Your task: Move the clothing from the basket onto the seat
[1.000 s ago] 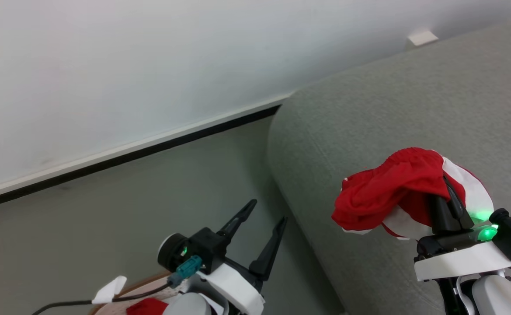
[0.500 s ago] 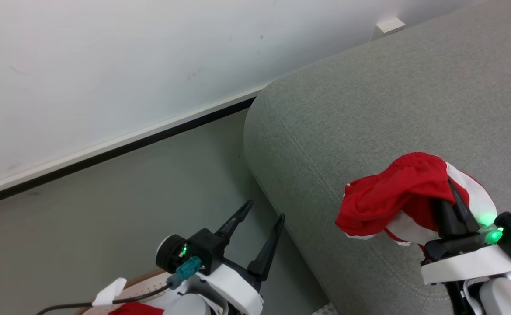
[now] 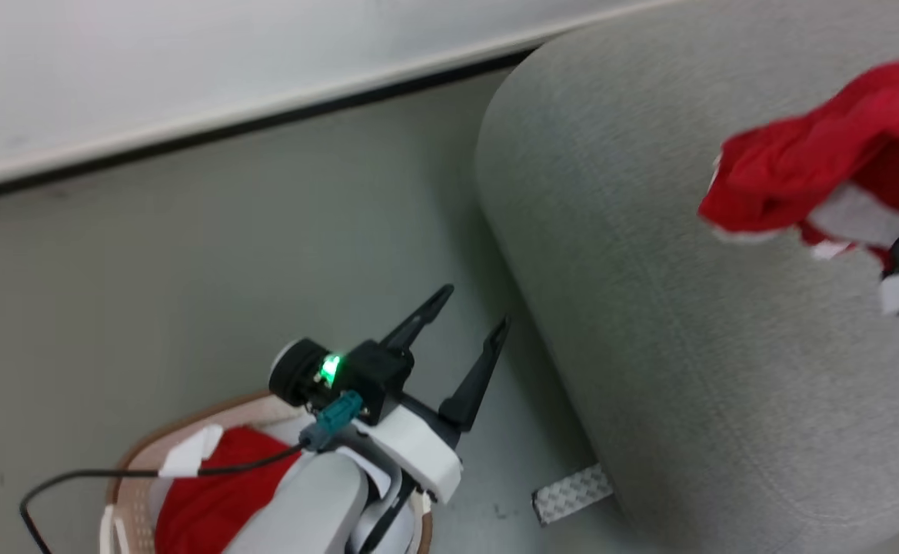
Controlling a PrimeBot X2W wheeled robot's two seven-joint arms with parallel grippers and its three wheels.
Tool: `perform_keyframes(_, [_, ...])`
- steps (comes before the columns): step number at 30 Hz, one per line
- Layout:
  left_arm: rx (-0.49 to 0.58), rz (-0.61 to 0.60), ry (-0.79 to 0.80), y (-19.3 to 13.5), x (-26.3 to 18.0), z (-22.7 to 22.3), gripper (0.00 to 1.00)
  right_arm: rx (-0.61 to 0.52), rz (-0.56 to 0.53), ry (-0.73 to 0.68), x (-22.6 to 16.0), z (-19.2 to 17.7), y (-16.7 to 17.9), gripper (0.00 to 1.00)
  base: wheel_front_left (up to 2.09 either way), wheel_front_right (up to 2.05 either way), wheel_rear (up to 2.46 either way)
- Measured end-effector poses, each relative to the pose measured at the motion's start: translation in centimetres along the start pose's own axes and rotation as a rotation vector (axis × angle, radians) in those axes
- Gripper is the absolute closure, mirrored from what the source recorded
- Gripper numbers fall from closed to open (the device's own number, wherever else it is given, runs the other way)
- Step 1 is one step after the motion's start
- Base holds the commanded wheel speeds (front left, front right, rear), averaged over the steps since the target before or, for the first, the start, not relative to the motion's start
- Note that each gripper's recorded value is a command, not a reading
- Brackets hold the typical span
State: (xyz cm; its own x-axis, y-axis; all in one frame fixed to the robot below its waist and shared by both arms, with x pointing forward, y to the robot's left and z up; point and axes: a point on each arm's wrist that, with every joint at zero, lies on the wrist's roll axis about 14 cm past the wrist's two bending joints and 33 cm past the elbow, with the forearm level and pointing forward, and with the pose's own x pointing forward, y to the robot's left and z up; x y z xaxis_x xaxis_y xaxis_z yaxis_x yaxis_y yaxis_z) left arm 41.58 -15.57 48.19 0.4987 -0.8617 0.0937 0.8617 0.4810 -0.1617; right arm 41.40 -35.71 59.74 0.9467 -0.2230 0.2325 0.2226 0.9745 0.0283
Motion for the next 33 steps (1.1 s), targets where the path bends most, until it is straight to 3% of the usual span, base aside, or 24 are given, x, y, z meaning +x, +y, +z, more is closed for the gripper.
perform_keyframes(7, [-0.029, 0.090, 0.014, 5.1, -0.1, -2.6, 0.00, -0.077, 0.002, 0.033, 8.3, -1.9, -1.6, 1.00, 0.00, 0.00, 0.00])
perform_keyframes(15, [-0.063, 0.244, 0.056, 10.8, -2.7, -6.3, 0.00, -0.165, -0.033, 0.150, 14.8, -8.1, -3.5, 1.00, 0.00, 0.00, 0.00])
perform_keyframes(20, [-0.070, 0.334, 0.088, 13.3, -5.1, -8.1, 0.00, -0.262, -0.006, 0.370, 15.5, -15.7, -3.2, 1.00, 0.00, 0.00, 0.00])
perform_keyframes(25, [-0.074, 0.393, 0.119, 14.7, -6.9, -9.1, 0.00, -0.313, -0.011, 0.700, 12.3, -23.9, -3.4, 1.00, 0.00, 0.00, 0.00])
perform_keyframes(26, [-0.072, 0.400, 0.119, 14.8, -7.1, -9.0, 0.00, -0.301, -0.005, 0.748, 11.7, -24.9, -2.9, 0.96, 0.00, 0.00, 0.00])
perform_keyframes(27, [-0.067, 0.405, 0.119, 14.9, -7.2, -8.8, 0.00, -0.282, 0.006, 0.783, 11.2, -25.6, -2.2, 0.67, 0.00, 0.00, 0.00])
perform_keyframes(28, [-0.063, 0.408, 0.115, 14.9, -7.3, -8.5, 0.00, -0.260, 0.014, 0.800, 11.0, -25.9, -1.5, 0.49, 0.00, 0.00, 0.00])
perform_keyframes(29, [-0.058, 0.413, 0.110, 15.0, -7.3, -8.1, 0.00, -0.250, 0.024, 0.806, 10.8, -25.7, -1.1, 0.15, 0.00, 0.00, 0.00])
perform_keyframes(30, [-0.054, 0.416, 0.103, 14.9, -7.3, -7.6, 0.00, -0.248, 0.030, 0.813, 10.6, -25.4, -1.0, 0.00, 0.00, 0.00, 0.00])
perform_keyframes(33, [-0.042, 0.420, 0.074, 14.5, -7.3, -5.8, 0.00, -0.258, 0.048, 0.816, 10.0, -23.9, -1.1, 0.00, 0.00, 0.00, 0.00])
